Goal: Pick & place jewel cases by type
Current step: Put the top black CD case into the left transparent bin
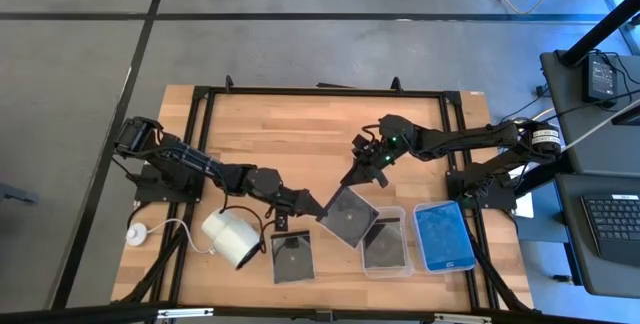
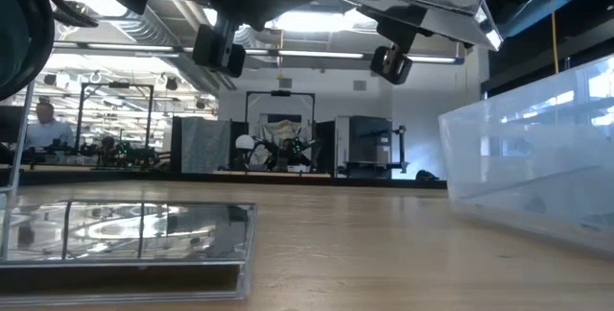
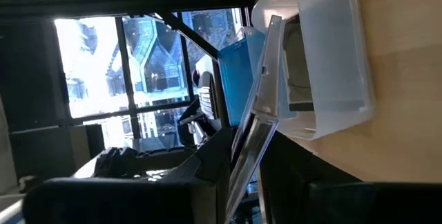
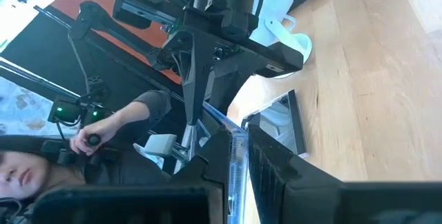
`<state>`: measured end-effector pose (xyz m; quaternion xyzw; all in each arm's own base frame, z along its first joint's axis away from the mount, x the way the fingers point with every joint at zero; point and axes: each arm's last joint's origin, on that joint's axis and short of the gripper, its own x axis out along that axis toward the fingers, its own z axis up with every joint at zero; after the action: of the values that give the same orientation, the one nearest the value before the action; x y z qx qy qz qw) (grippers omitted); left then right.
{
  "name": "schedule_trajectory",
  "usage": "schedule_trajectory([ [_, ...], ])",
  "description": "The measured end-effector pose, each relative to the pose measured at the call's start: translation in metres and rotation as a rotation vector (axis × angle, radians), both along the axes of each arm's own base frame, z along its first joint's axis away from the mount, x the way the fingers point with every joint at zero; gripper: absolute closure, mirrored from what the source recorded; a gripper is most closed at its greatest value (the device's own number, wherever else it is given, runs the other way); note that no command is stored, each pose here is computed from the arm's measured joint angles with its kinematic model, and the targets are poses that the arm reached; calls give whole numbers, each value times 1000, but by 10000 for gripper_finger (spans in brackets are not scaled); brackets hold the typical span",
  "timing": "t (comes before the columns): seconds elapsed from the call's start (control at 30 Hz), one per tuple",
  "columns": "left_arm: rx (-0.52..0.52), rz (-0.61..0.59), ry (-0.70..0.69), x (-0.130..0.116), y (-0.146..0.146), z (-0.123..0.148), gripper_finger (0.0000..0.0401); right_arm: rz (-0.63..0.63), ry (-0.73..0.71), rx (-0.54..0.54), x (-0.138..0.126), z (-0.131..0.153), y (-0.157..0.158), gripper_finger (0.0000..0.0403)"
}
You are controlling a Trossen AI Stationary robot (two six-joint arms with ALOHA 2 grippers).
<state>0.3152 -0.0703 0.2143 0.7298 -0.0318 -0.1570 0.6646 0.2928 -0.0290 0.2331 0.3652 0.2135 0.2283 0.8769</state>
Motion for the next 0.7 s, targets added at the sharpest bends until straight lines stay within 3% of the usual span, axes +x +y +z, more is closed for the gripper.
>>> schedule_trajectory([
  [0.4, -33, 20, 29, -1, -1, -2, 294, 9, 27, 22, -1, -1, 1, 363],
  [0.7, -44, 121, 50, 1, 9, -4, 253, 56, 25, 35, -1, -1, 2, 363],
])
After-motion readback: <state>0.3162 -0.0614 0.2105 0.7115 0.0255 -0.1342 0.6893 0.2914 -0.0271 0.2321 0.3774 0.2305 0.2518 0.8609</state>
